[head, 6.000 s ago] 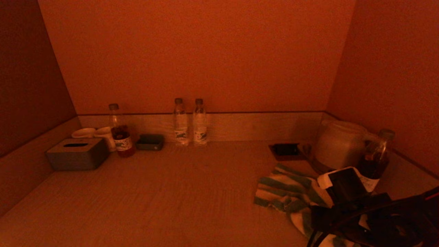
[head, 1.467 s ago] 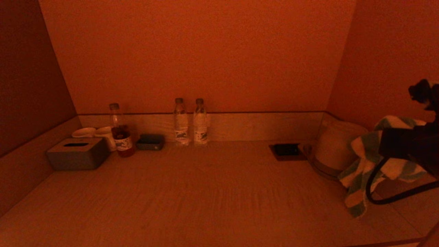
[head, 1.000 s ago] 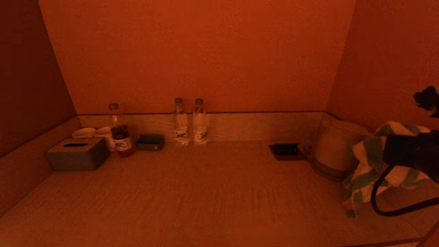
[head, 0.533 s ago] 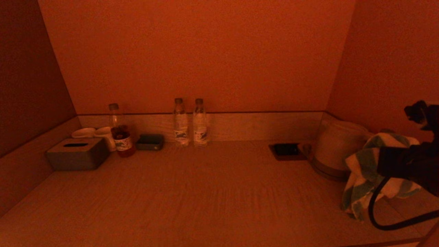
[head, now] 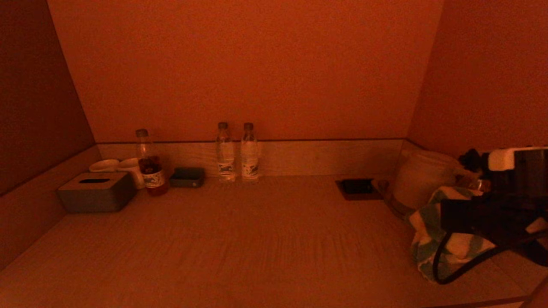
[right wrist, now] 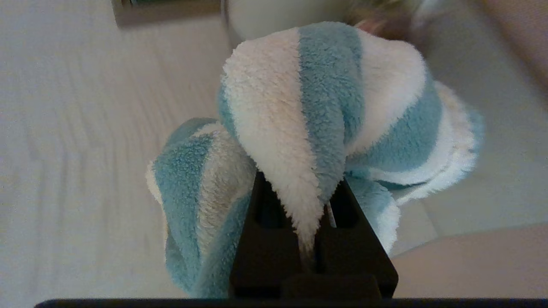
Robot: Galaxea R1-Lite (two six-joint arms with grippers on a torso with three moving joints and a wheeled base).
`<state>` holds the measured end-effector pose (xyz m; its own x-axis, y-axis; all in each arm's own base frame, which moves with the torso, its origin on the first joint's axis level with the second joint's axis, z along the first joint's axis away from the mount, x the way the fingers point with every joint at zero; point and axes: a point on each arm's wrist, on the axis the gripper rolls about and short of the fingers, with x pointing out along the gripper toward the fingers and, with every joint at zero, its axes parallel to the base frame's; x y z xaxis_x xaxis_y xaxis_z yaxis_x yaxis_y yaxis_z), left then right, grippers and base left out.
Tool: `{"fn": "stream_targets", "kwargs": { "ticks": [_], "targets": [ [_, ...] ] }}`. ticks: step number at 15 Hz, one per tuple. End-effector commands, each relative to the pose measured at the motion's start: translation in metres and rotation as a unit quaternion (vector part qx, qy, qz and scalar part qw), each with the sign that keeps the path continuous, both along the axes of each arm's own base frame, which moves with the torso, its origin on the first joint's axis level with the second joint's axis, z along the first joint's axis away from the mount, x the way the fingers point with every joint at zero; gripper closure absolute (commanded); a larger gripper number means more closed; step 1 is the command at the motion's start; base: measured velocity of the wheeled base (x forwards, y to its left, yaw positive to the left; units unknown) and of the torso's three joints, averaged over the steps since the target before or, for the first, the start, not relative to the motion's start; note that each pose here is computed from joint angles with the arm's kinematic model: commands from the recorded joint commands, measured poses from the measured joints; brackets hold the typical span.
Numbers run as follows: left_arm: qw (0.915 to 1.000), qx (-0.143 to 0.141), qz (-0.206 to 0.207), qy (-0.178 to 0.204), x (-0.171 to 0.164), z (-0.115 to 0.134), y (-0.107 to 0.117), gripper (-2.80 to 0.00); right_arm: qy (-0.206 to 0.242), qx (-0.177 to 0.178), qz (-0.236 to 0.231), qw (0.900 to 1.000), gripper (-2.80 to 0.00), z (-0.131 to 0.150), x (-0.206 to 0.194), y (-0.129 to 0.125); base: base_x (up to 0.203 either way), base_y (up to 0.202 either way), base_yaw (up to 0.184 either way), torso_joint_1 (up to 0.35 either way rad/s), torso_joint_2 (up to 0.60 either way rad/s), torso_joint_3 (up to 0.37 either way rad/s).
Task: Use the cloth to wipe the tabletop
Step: Place the tablecloth
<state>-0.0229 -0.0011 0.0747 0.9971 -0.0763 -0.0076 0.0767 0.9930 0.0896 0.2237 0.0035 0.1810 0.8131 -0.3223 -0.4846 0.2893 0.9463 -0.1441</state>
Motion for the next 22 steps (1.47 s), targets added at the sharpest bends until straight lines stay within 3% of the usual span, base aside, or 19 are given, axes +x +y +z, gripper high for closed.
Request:
{"fn": "stream_targets", "kwargs": {
  "ticks": [1, 10, 19, 22],
  "targets": [
    [1.0000, 0.000, 0.001, 0.000, 0.000, 0.000, 0.000, 0.00, 0.040, -0.001, 0.009, 0.999, 0.00, -0.032, 0.031, 0.007, 0.000, 0.000, 0.000, 0.000, 0.00, 0.000],
    [1.0000, 0.000, 0.000, 0.000, 0.000, 0.000, 0.000, 0.00, 0.052, 0.011, 0.014, 0.998, 0.00, -0.060, 0.068, 0.018, 0.000, 0.000, 0.000, 0.000, 0.00, 0.000],
    [1.0000, 0.000, 0.000, 0.000, 0.000, 0.000, 0.000, 0.00, 0.059, 0.015, 0.028, 0.998, 0.00, -0.064, 0.064, 0.028, 0.000, 0.000, 0.000, 0.000, 0.00, 0.000],
    [1.0000, 0.000, 0.000, 0.000, 0.000, 0.000, 0.000, 0.00, 0.028, 0.025, 0.081, 0.996, 0.00, -0.049, 0.051, 0.061, 0.000, 0.000, 0.000, 0.000, 0.00, 0.000]
  ]
}}
